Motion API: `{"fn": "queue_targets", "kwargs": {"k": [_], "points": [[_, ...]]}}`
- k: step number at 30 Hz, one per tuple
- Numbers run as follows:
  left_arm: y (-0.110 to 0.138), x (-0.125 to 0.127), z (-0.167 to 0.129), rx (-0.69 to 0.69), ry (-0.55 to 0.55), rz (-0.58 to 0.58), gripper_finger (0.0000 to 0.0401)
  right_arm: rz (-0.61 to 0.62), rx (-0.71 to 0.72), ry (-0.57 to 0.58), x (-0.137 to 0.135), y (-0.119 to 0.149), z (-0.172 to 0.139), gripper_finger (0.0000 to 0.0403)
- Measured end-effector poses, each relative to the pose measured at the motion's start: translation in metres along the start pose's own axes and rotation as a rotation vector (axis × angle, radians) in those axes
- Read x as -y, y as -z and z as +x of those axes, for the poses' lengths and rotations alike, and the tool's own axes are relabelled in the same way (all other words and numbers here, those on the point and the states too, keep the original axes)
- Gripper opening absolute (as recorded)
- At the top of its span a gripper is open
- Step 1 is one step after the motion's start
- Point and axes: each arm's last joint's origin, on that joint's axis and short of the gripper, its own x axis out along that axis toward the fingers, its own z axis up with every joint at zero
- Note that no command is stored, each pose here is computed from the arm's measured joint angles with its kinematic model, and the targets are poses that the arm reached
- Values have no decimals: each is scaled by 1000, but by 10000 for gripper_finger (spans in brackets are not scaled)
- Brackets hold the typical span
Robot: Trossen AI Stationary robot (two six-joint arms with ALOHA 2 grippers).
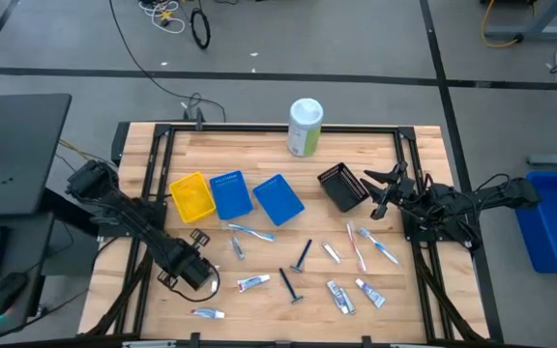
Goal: Pick & Place Travel size toiletries
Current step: Put the green toothbrush into the yellow bin
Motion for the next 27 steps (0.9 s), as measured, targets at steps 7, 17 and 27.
{"fn": "queue_targets", "kwargs": {"k": [7, 17, 27], "points": [[6, -20, -48, 65, -86, -190, 27, 18, 0, 0, 0, 0, 0, 118], [66, -65, -110, 441, -408, -780, 40, 19, 0, 0, 0, 0, 0, 106], [117, -83, -91, 599, -370, -1657, 38, 19, 0, -1, 0, 0, 0, 95]]}}
